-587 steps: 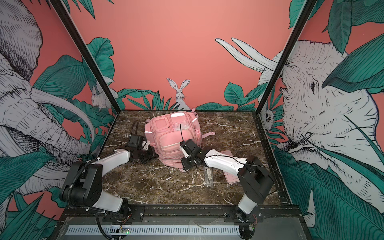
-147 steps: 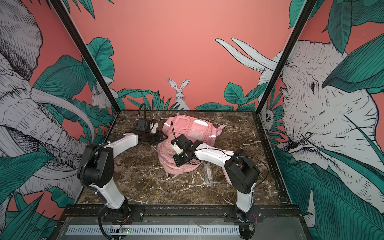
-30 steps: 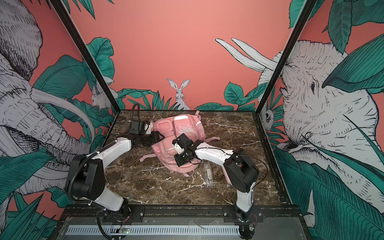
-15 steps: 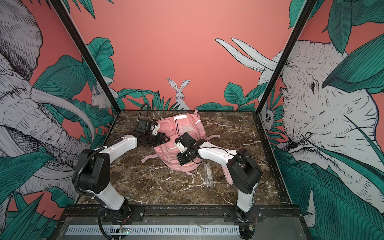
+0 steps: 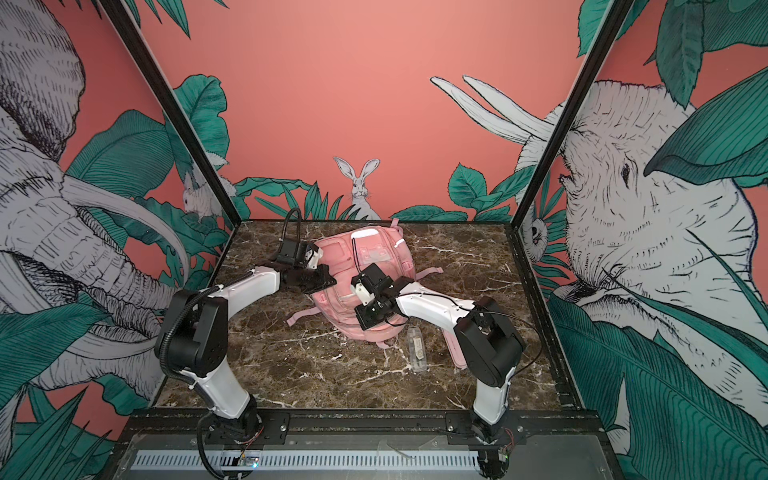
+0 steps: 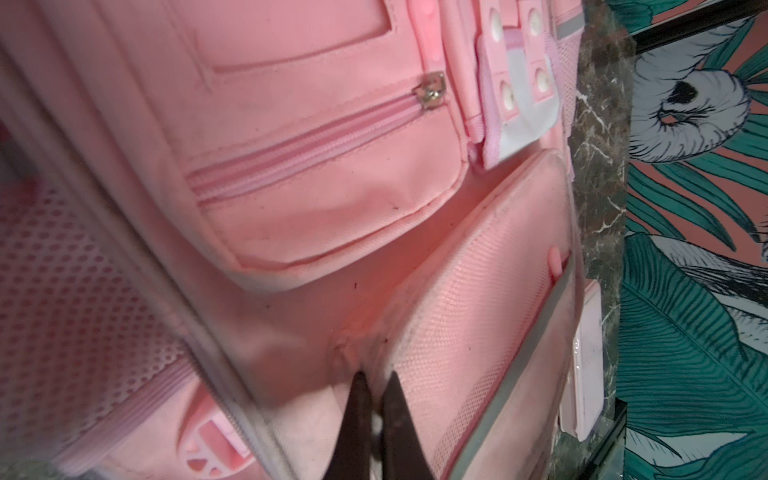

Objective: Pack the student bag
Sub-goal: 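Pull the zipper down the bag side with the right gripper while the left holds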

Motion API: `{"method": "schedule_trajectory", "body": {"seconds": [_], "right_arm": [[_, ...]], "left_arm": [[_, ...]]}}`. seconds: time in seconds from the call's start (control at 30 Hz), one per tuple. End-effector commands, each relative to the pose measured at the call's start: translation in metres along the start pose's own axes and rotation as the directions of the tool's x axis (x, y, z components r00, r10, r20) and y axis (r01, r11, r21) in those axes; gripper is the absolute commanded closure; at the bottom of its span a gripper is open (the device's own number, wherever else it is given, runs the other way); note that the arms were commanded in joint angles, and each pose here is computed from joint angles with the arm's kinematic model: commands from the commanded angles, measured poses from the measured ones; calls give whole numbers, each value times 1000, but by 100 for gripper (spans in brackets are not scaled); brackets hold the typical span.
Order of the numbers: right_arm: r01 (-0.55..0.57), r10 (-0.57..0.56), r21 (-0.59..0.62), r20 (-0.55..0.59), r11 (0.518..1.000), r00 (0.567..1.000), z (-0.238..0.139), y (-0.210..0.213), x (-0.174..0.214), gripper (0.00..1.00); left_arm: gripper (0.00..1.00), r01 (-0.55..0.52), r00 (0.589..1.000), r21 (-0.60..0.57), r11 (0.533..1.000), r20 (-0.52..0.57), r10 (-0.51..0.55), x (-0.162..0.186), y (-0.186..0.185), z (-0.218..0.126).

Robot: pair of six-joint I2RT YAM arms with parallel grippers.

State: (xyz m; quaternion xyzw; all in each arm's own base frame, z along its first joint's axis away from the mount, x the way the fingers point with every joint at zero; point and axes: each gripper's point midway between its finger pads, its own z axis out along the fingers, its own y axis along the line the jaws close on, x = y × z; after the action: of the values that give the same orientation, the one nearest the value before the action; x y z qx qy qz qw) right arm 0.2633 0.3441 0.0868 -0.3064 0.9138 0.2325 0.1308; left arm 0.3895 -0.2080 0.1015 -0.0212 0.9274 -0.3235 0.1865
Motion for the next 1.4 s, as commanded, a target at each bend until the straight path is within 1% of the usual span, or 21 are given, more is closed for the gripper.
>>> {"method": "schedule_trajectory", "body": {"seconds": [0.0, 0.23, 0.5, 0.6, 0.67, 0.8, 0.93, 1.1, 1.23, 1.37], "right_arm": [[39, -37, -56, 49, 998, 998, -2, 23, -22, 100], [66, -60, -119, 47, 991, 997, 16, 54, -37, 100], [85, -76, -180, 53, 980, 996, 43, 88, -63, 100], [83, -74, -163, 56, 983, 996, 45, 86, -66, 100], [84, -76, -137, 63, 987, 995, 41, 81, -65, 100], [67, -59, -112, 77, 991, 995, 27, 65, -58, 100], [42, -36, -75, 86, 996, 996, 12, 44, -48, 100], [4, 2, -53, 105, 999, 994, 1, 27, -40, 100], [-27, 32, -51, 113, 998, 993, 1, 23, -38, 100], [-47, 60, -108, 119, 993, 991, 8, 36, -42, 100]], "left_arm": [[100, 6, 999, 83, 997, 36, -9, -6, -20, -3], [100, 68, 992, 109, 992, 97, -79, -9, -21, -7], [100, 96, 984, 99, 990, 142, -109, -10, -20, -16], [100, 103, 980, 74, 992, 164, -114, -11, -15, -23], [100, 115, 972, 52, 992, 199, -123, -12, -9, -32], [100, 172, 939, 14, 985, 300, -168, -15, 13, -53], [100, 236, 902, -3, 972, 372, -218, -11, 28, -71], [100, 301, 861, 46, 952, 416, -292, -3, 33, -77], [100, 337, 843, 73, 939, 420, -335, 5, 35, -77], [100, 351, 830, 100, 931, 427, -359, 10, 30, -76]]}}
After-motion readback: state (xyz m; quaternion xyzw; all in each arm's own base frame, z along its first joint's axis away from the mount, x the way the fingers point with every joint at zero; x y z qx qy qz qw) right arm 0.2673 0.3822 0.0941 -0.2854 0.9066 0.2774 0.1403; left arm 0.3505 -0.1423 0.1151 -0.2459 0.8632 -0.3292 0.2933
